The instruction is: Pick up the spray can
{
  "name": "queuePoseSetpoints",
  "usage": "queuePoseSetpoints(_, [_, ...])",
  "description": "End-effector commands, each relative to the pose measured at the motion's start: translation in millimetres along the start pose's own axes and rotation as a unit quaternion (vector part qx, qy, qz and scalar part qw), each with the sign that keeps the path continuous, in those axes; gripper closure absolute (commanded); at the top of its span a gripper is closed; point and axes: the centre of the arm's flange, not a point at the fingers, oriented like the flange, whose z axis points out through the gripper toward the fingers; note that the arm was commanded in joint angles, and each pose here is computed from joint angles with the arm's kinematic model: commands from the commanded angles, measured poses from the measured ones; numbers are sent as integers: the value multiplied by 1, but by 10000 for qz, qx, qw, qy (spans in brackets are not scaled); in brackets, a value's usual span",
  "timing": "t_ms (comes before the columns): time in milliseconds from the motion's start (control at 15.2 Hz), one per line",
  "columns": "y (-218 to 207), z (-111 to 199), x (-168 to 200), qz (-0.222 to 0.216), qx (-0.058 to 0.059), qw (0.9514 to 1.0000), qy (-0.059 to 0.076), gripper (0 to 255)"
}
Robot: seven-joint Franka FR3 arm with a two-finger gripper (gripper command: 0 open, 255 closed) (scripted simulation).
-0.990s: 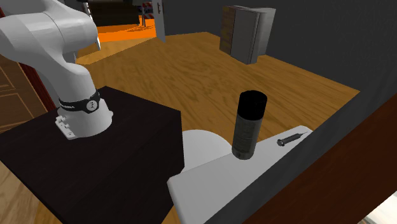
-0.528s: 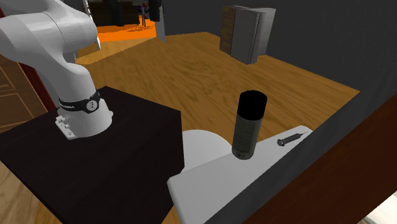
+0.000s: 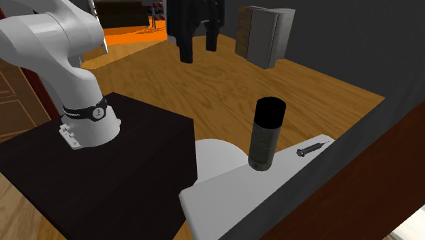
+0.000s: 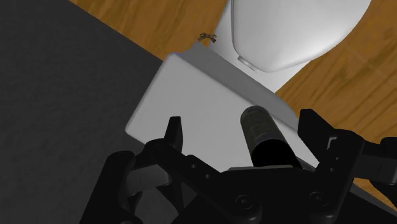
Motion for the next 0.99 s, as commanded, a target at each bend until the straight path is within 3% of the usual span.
queuePoseSetpoints(0, [-9,14,22,-49,21,10000,27,0])
queuePoseSetpoints(924, [-74,94,157,-379,130,9991,172,0])
